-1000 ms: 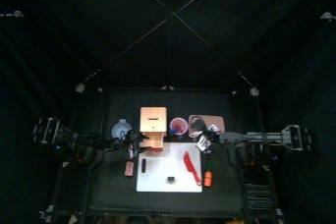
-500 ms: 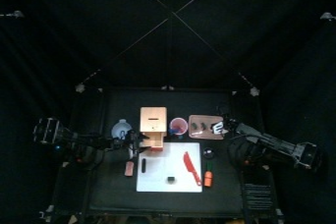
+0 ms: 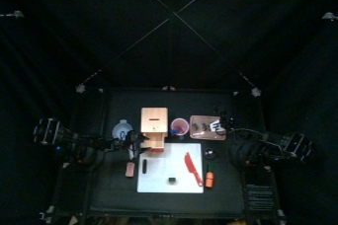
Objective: Place sushi on board then cut the sushi with the knife then place the pieces on the plate
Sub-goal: Place the 4 sushi pieces on the plate
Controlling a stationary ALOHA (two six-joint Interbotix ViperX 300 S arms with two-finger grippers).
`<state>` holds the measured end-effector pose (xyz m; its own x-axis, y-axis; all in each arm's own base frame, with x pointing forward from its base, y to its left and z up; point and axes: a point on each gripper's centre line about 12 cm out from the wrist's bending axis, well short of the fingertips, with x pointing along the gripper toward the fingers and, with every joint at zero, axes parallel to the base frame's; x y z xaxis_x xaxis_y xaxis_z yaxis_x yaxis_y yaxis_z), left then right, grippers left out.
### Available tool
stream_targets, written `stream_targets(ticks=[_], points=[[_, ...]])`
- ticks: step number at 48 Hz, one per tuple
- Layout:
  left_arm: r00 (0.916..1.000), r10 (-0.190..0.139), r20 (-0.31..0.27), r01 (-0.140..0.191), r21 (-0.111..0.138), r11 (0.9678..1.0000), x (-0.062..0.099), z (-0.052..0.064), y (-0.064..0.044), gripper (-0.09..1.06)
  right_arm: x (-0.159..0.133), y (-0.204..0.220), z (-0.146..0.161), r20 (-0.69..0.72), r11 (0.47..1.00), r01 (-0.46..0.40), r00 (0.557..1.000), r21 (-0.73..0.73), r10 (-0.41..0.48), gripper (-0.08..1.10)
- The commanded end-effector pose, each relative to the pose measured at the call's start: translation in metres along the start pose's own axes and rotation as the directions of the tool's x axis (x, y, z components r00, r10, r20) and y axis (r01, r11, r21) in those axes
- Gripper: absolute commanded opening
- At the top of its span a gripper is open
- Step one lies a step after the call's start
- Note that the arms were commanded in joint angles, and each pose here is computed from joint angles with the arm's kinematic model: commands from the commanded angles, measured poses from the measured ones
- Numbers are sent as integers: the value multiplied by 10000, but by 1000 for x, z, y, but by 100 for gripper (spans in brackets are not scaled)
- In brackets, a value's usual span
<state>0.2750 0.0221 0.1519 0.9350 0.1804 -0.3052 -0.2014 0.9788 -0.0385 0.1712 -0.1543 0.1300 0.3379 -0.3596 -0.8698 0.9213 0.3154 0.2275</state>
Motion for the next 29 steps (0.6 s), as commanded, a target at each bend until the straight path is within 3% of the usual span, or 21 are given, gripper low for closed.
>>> stream_targets(ticks=[1, 7, 11, 16, 19, 29], points=[[9998, -7, 181, 8, -40, 10000, 2, 5, -1, 89, -11, 9, 15, 477, 9997, -259, 9985, -20, 260, 93], [9998, -8, 196, 9, -58, 10000, 2, 6, -1, 89, -35, 17, 24, 855, 9985, -479, 9951, -271, 500, 93], [9998, -24, 210, 25, -40, 10000, 2, 6, -1, 89, -55, 39, 16, 1056, 9838, -1135, 9860, -1387, 1287, 94], [9997, -12, 241, 13, -4, 10000, 3, 7, -1, 89, -73, 85, -22, 361, 8843, -2390, 9605, -4010, 2760, 94], [9996, -1, 272, 1, -14, 10000, 4, 9, -1, 89, -79, 108, -43, -287, 8234, -2977, 9453, -4831, 3250, 94], [9986, 107, 520, -103, -79, 9999, 10, 18, 1, 89, -73, 192, -94, -2177, 7040, -3873, 9212, -5953, 3226, 94]])
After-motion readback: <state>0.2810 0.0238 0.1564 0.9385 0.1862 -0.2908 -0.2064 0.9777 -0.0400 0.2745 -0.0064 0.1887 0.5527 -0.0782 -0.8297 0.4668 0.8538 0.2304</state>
